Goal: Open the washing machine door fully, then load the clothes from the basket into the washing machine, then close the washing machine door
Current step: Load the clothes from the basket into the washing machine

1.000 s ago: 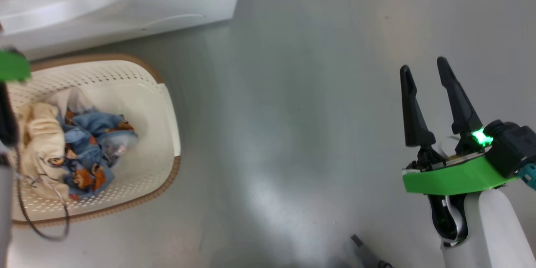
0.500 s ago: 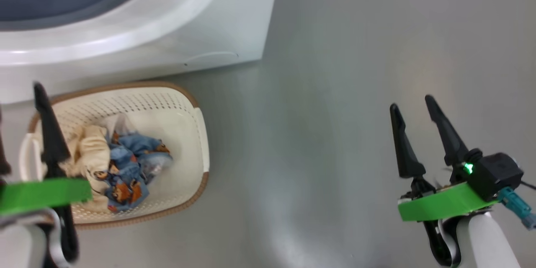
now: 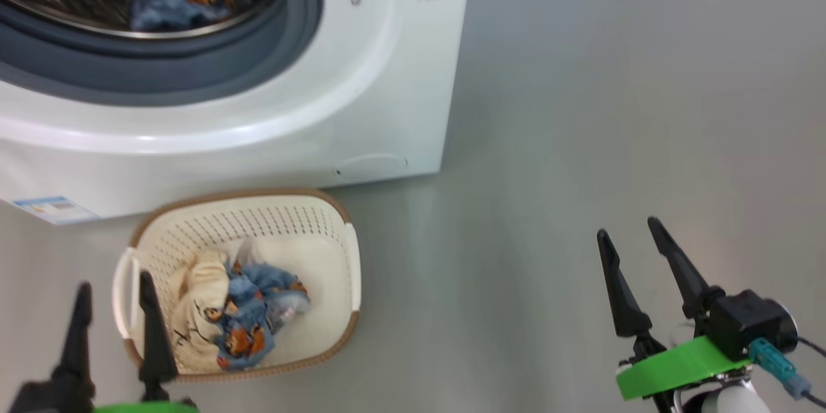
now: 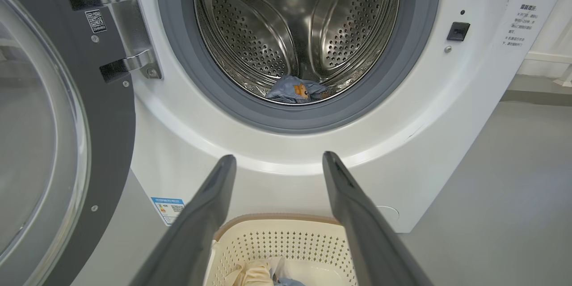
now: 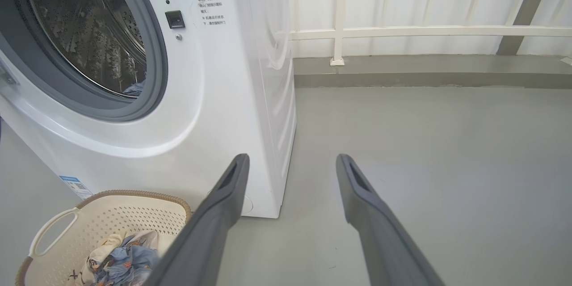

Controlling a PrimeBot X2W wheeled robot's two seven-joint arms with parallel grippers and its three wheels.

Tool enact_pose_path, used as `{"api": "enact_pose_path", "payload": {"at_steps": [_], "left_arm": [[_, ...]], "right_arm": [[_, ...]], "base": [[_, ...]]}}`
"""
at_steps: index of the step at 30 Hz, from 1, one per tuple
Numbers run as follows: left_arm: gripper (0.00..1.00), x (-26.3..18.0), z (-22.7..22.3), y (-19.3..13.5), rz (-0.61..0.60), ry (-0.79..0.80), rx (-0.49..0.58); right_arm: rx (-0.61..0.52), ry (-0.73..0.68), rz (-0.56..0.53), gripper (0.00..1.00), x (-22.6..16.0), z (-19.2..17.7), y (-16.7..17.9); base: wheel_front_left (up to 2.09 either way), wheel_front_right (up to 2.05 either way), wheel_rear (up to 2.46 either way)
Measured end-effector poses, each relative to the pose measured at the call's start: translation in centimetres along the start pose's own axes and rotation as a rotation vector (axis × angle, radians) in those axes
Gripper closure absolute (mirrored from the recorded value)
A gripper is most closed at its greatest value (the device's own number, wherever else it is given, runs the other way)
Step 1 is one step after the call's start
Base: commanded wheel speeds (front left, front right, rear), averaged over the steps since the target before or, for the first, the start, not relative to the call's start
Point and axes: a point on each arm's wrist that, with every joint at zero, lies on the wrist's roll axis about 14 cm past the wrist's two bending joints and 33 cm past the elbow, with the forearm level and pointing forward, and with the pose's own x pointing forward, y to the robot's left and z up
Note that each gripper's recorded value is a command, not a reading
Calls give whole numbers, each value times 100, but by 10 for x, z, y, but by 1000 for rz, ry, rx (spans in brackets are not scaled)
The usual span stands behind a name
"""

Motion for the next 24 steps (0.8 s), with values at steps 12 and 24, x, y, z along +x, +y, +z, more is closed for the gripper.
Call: {"api": "enact_pose_path", "payload": {"at_steps": [12,24], "left_arm": [[0,-52,16,3,0,-33,-31],[0,-79,28,6,2,-78,-22]], "right_arm": [[-3,-54,37,0,-28,30,15],[-15,-107,61,0,-47,52,25]], "base": [[0,0,0],[0,0,0]]}}
